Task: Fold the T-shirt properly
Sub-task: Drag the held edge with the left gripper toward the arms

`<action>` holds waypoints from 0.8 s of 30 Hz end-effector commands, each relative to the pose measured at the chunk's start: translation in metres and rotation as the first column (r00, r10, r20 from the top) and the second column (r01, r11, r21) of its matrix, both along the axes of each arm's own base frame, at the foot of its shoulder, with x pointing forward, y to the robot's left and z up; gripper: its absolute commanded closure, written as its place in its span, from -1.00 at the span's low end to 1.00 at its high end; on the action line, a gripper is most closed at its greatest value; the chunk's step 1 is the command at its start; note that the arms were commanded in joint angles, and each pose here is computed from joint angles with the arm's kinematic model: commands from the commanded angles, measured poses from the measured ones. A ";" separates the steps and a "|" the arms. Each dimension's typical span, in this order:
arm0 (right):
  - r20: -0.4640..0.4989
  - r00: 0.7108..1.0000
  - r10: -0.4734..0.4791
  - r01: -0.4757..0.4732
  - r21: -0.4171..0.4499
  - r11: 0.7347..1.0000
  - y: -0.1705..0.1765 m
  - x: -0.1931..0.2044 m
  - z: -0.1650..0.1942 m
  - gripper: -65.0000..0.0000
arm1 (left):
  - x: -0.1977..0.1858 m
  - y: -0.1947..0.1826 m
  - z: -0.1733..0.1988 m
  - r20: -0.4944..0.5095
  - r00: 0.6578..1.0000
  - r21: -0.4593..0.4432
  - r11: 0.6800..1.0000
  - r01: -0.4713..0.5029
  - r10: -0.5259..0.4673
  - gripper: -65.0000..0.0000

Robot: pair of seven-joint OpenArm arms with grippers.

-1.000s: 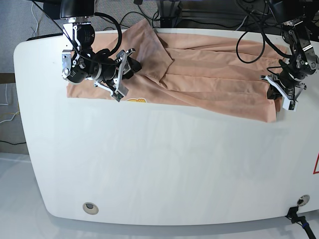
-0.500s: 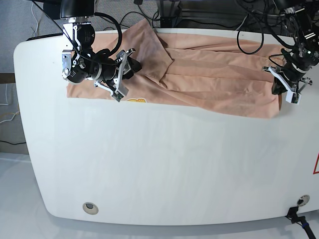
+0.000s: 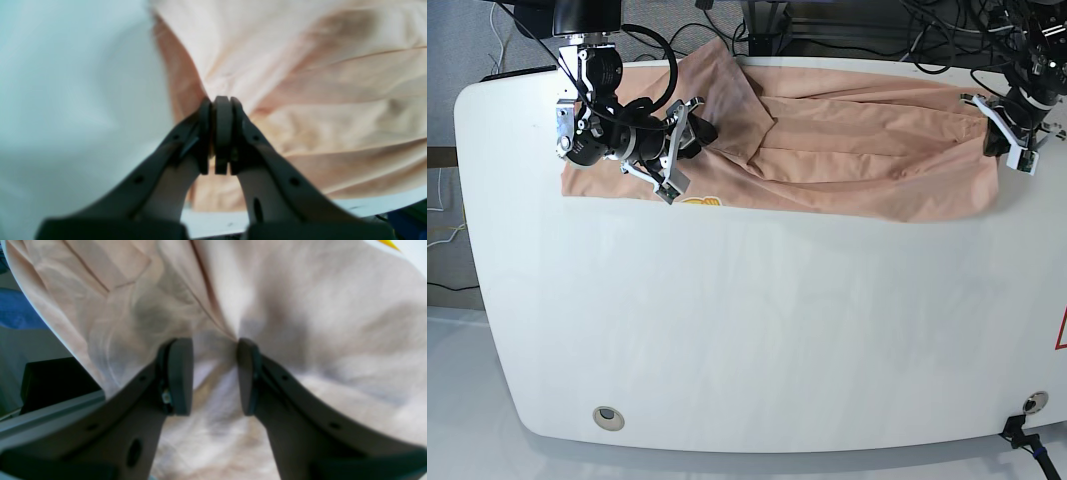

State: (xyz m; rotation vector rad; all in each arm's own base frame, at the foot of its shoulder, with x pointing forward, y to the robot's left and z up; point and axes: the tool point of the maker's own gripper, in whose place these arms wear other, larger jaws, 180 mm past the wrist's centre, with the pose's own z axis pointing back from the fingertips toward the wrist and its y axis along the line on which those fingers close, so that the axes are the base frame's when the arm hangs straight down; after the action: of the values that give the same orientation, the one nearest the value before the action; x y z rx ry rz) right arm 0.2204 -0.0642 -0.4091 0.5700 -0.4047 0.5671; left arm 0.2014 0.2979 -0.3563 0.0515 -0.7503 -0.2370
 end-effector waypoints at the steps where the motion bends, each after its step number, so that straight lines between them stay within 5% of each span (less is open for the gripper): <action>1: 0.037 0.999 -0.001 0.000 0.018 1.000 0.001 0.008 0.008 0.33 | 0.003 0.012 0.015 0.044 0.999 0.024 1.000 -0.012 0.011 1.00; 6: 0.037 0.999 -0.001 0.000 0.018 1.000 0.001 0.008 0.008 0.33 | -0.002 0.036 0.027 0.071 0.995 0.058 0.995 -0.076 0.072 1.00; 17: 0.038 0.999 -0.001 0.000 0.018 1.000 0.001 0.008 0.008 0.33 | -0.005 0.042 0.027 0.044 0.998 0.091 0.994 -0.055 0.052 1.00; 24: 0.038 0.999 -0.001 0.000 0.018 1.000 0.001 0.008 0.008 0.33 | -0.030 0.048 0.006 -0.148 0.987 0.139 0.989 -0.044 0.064 1.00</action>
State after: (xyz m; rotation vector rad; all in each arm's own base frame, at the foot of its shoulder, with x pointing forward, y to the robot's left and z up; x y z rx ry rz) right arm 0.2204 -0.0642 -0.4092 0.5702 -0.4047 0.5668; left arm 0.1662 0.3372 -0.3617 0.1456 -0.5786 -0.2104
